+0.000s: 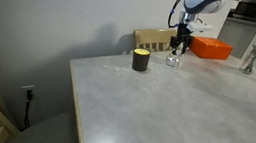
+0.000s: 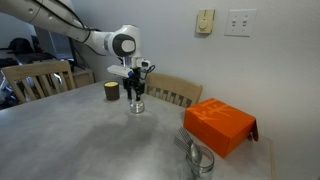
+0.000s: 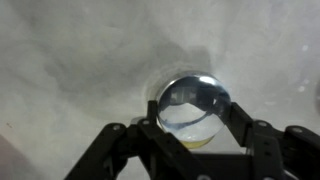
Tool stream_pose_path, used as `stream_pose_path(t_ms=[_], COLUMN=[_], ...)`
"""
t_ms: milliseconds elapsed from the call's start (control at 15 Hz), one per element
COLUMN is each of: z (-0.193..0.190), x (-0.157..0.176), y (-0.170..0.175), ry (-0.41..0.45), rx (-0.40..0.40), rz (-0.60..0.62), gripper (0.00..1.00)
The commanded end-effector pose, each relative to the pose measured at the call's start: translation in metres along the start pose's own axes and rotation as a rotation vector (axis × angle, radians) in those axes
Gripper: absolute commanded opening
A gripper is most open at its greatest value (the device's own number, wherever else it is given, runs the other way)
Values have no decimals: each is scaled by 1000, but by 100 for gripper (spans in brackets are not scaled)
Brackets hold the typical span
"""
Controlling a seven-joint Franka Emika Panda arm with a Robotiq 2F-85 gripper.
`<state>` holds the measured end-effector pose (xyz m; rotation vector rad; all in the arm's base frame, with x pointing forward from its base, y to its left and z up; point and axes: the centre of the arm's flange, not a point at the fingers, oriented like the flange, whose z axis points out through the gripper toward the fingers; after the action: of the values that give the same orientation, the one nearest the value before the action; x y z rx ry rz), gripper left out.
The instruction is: Put the silver lid on top of the silver vessel on the table
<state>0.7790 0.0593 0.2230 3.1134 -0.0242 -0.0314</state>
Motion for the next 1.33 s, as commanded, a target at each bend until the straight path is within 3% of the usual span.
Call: stream_pose_path(t_ms=[0, 733, 1267], z=[-3, -20, -1], x=[19, 43, 33], y=[8, -2, -9], ry=[-1, 39, 30], rx=[-15, -11, 14], rz=[8, -27, -17], gripper=[44, 44, 44])
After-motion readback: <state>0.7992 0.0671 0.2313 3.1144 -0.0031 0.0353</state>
